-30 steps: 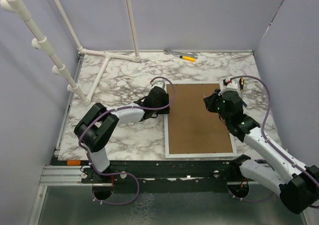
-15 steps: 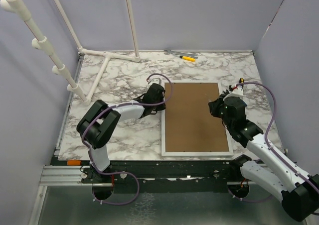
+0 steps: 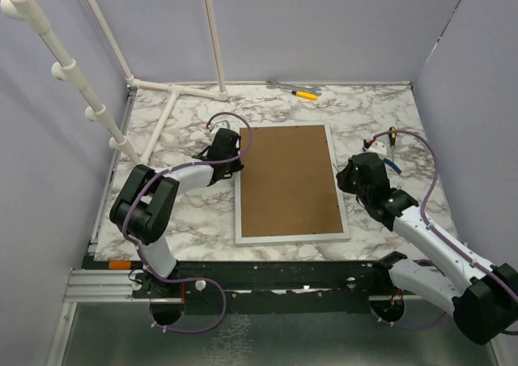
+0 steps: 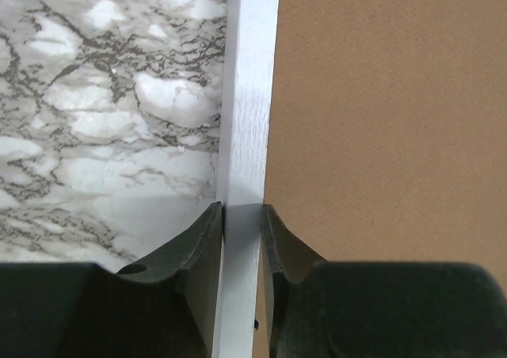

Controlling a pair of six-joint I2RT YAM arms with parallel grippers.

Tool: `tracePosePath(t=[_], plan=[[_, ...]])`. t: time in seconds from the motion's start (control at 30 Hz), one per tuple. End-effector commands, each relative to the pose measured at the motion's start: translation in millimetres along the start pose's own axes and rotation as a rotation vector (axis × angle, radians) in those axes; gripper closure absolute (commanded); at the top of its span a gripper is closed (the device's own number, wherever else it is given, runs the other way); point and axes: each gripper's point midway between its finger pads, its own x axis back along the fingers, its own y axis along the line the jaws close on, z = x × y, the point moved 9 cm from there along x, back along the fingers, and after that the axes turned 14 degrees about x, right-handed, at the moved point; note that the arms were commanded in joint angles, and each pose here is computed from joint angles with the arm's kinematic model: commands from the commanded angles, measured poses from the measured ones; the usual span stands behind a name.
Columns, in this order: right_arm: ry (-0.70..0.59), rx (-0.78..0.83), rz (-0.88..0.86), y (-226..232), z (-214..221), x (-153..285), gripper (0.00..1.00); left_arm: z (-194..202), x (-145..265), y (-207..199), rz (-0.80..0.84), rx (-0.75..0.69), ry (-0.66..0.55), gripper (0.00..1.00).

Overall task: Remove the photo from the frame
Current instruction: Adjust the photo frame at the center of the board.

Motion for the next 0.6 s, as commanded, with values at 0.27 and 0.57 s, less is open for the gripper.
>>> tracePosePath(t=[0.27,0.57], plan=[[0.126,-0.105,0.162,-9,2,14,0.99,-12,32,-4,0.060,0.034,-0.065,0.58],[0.286,-0.204,0.312,-17,-2,43,1.00,-24,43,-18,0.137,0.034,-0.112,0.52]])
